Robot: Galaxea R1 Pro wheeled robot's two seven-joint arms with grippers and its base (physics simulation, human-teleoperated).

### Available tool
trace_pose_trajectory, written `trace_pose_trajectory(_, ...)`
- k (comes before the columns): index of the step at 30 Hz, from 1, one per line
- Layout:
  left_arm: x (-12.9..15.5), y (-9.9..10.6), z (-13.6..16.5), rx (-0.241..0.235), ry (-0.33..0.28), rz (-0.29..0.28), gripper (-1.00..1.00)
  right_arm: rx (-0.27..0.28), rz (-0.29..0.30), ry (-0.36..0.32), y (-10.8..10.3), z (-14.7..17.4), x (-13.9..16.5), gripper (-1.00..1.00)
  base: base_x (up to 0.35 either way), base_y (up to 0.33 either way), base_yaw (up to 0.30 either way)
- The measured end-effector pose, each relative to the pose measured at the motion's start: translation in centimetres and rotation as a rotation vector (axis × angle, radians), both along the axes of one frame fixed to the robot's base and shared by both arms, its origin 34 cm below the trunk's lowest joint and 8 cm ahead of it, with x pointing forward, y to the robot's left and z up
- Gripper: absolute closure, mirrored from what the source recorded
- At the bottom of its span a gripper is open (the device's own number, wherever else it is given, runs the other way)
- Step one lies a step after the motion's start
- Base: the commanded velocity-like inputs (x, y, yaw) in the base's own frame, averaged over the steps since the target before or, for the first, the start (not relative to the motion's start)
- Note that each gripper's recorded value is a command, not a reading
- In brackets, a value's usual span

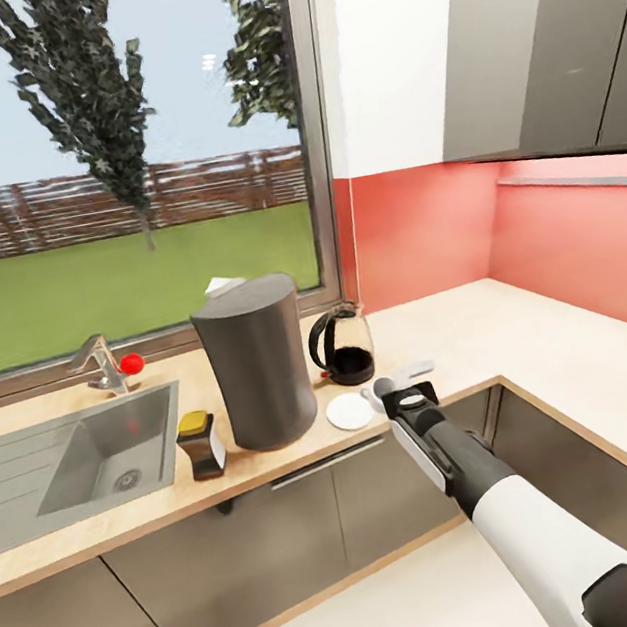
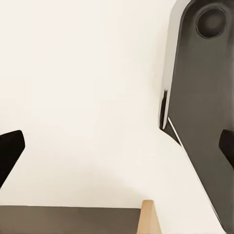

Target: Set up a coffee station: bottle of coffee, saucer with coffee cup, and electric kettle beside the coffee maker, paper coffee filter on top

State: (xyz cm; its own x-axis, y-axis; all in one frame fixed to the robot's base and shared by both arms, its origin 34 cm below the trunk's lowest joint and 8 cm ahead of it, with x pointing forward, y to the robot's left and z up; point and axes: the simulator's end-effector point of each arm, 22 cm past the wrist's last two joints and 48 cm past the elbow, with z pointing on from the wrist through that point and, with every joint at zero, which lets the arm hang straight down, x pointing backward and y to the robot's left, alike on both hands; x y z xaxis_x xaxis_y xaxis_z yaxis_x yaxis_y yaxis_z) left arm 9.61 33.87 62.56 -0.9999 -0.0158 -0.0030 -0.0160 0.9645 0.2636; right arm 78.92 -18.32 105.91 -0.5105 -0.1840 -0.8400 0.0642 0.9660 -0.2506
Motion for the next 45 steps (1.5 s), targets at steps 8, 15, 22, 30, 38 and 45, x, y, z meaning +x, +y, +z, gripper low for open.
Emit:
trace_pose_trajectory(8,-0.1,0.1,0.0,0.001,0.003,0.001,-1.0,-0.065,0.031,0.012,0.7,-0.8,-0.3,1.0,0.242,0.108,0.0)
trace_pose_trajectory(15,-0.2,0.1,0.0,0.001,0.005,0.001,-1.0,-0.102,0.046,0.006,1.1,-0.8,-0.3,1.0,0.092,0.06,0.025)
trace_pose_trajectory(22,-0.3,0.1,0.0,0.001,0.009,0.001,-1.0,-0.108,0.045,0.013,0.9,-1.2,-0.3,1.0,0.006,0.003,0.083)
trace_pose_trajectory(30,-0.3,0.1,0.0,0.001,0.008,-0.001,-1.0,-0.139,0.038,0.074,0.1,-3.9,-1.1,1.0,0.0,0.0,0.004)
trace_pose_trajectory(38,-0.4,0.1,0.0,-0.001,0.013,-0.002,-1.0,-0.147,0.036,0.092,-0.2,-4.8,-1.3,1.0,0.018,0.0,0.0)
trace_pose_trajectory(45,-0.6,0.3,0.1,0.003,0.018,-0.003,-1.0,-0.149,0.033,0.093,-0.5,-4.8,-1.3,1.0,0.199,0.0,0.0)
